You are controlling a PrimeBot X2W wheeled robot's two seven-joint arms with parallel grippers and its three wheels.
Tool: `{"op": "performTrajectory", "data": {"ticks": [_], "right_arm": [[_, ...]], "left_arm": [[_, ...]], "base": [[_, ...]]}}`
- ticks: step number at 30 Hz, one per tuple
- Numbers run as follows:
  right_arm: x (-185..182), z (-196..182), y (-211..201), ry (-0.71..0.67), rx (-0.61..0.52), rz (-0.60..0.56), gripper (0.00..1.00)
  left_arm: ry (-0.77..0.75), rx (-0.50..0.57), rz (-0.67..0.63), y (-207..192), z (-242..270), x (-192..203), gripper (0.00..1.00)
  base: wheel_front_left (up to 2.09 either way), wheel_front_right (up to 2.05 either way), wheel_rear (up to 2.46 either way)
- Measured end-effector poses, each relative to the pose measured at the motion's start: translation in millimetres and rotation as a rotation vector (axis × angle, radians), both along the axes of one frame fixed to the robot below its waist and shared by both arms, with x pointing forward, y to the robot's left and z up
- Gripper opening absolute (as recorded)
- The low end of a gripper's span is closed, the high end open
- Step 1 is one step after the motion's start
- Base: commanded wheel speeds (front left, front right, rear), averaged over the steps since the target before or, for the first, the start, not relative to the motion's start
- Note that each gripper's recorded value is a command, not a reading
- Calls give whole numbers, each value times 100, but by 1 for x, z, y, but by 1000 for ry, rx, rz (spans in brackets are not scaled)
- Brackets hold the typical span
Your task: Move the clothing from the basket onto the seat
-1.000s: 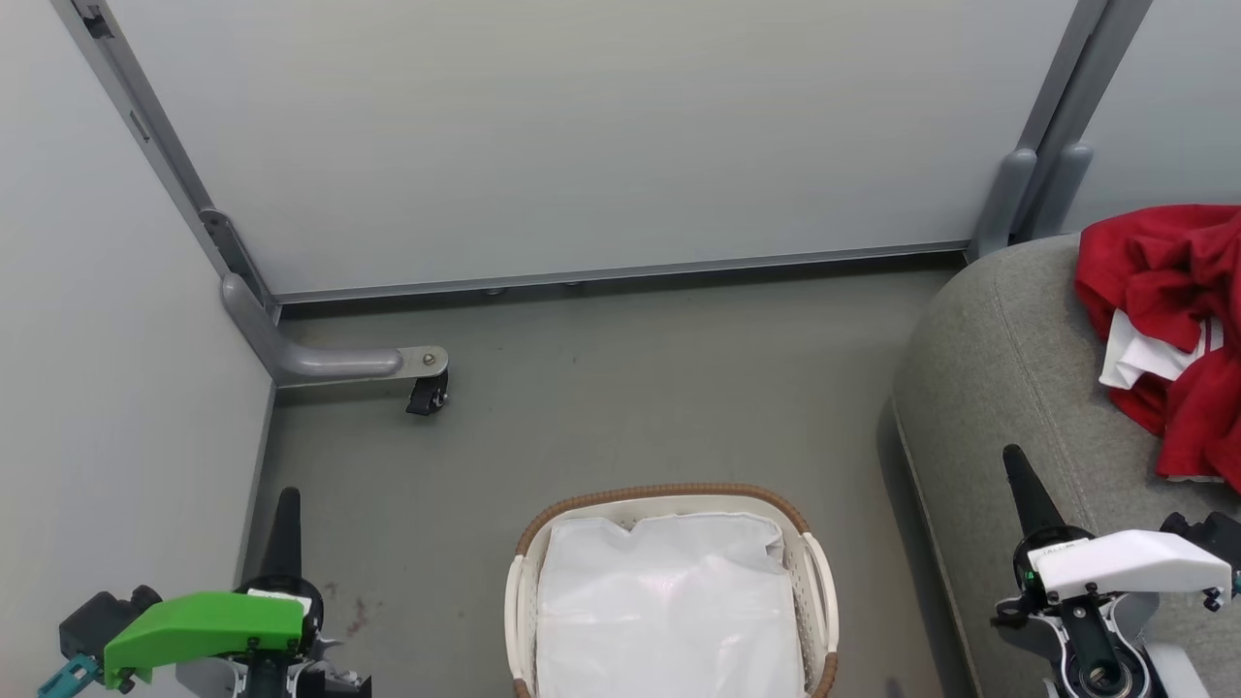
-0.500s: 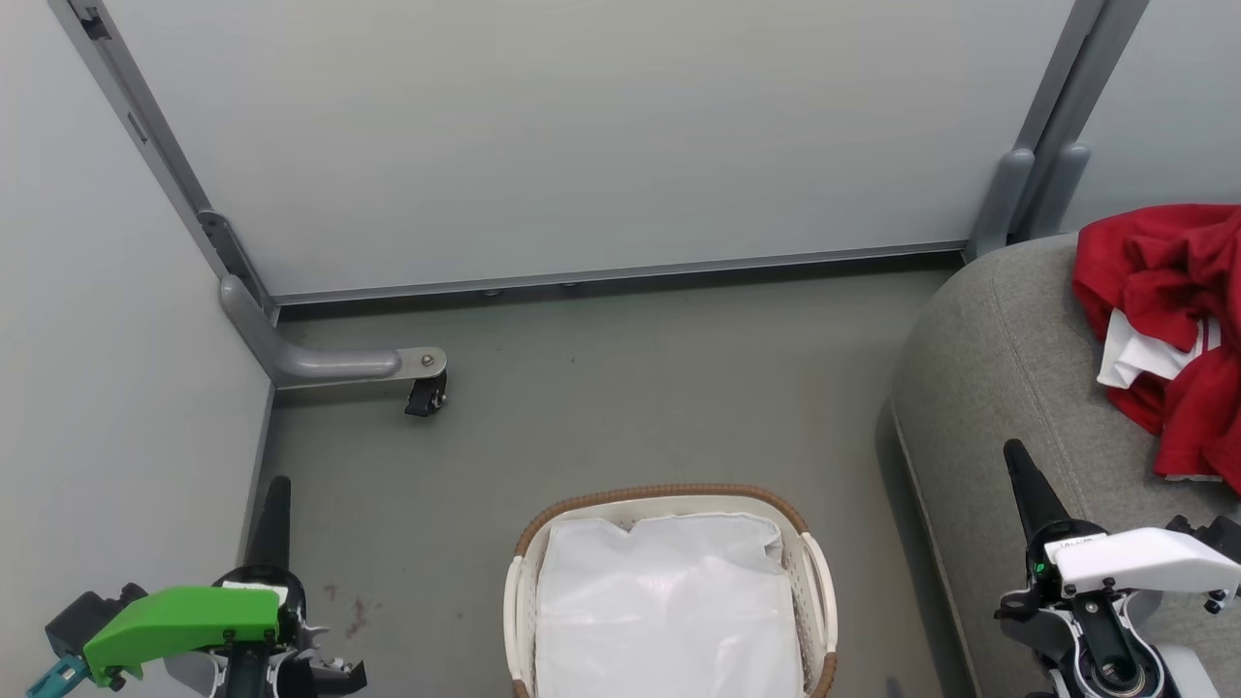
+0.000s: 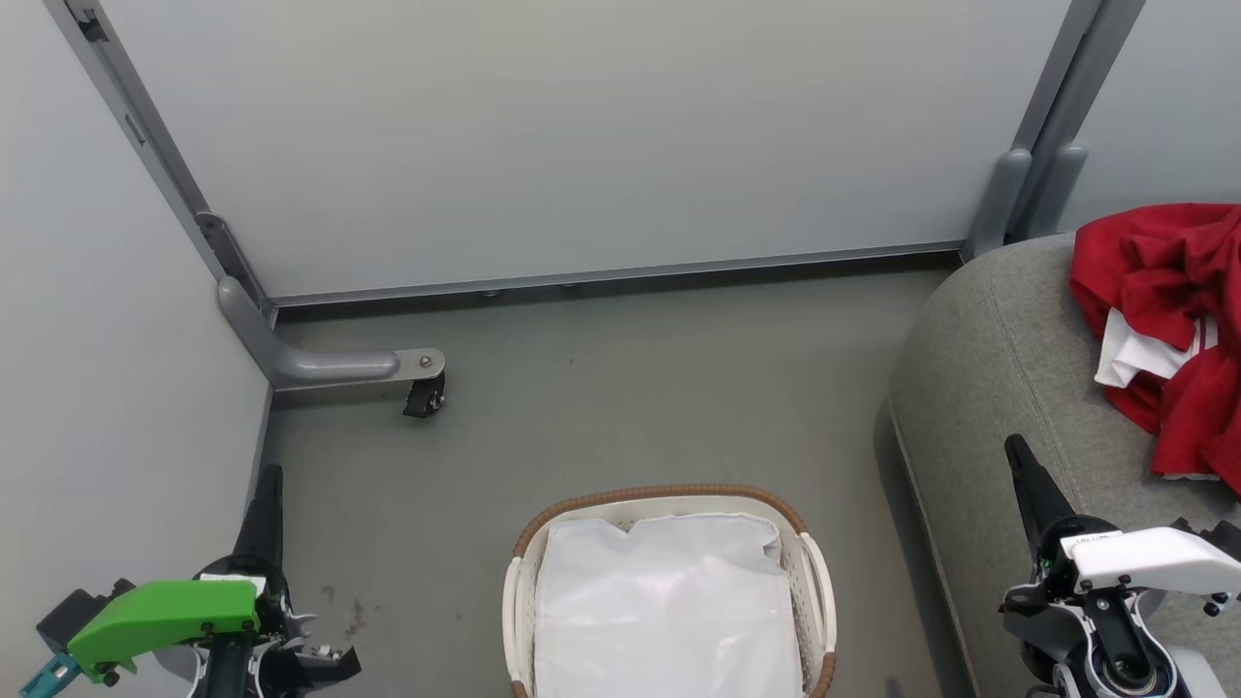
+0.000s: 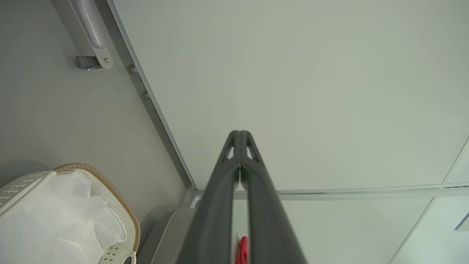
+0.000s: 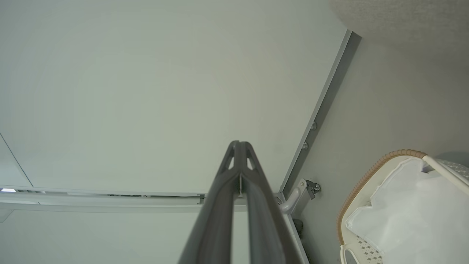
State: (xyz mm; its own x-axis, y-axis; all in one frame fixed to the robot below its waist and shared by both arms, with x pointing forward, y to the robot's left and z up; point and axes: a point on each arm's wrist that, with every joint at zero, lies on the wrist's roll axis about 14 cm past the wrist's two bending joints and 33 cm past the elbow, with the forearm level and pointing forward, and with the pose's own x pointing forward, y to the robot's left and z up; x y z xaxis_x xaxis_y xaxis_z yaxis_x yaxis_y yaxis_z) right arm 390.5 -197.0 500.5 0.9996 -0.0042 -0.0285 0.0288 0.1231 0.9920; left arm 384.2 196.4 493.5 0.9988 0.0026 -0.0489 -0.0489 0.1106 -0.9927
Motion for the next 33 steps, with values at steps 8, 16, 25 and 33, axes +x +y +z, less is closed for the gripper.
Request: {"op": "performTrajectory", "data": {"ticks": [8, 16, 25, 33], "right_arm": [[0, 3, 0, -12, 56, 3, 0], [0, 6, -1, -25, 108, 4, 0], [0, 7, -2, -30, 129, 5, 0], [0, 7, -2, -30, 129, 5, 0]], "left_arm": [[-11, -52, 0, 1, 3, 1, 0], [-27, -95, 0, 2, 7, 2, 0], [-37, -116, -1, 3, 10, 3, 0], [-37, -116, -1, 3, 10, 3, 0]], "base": [[0, 0, 0], [0, 0, 0], [0, 0, 0], [0, 0, 0]]}}
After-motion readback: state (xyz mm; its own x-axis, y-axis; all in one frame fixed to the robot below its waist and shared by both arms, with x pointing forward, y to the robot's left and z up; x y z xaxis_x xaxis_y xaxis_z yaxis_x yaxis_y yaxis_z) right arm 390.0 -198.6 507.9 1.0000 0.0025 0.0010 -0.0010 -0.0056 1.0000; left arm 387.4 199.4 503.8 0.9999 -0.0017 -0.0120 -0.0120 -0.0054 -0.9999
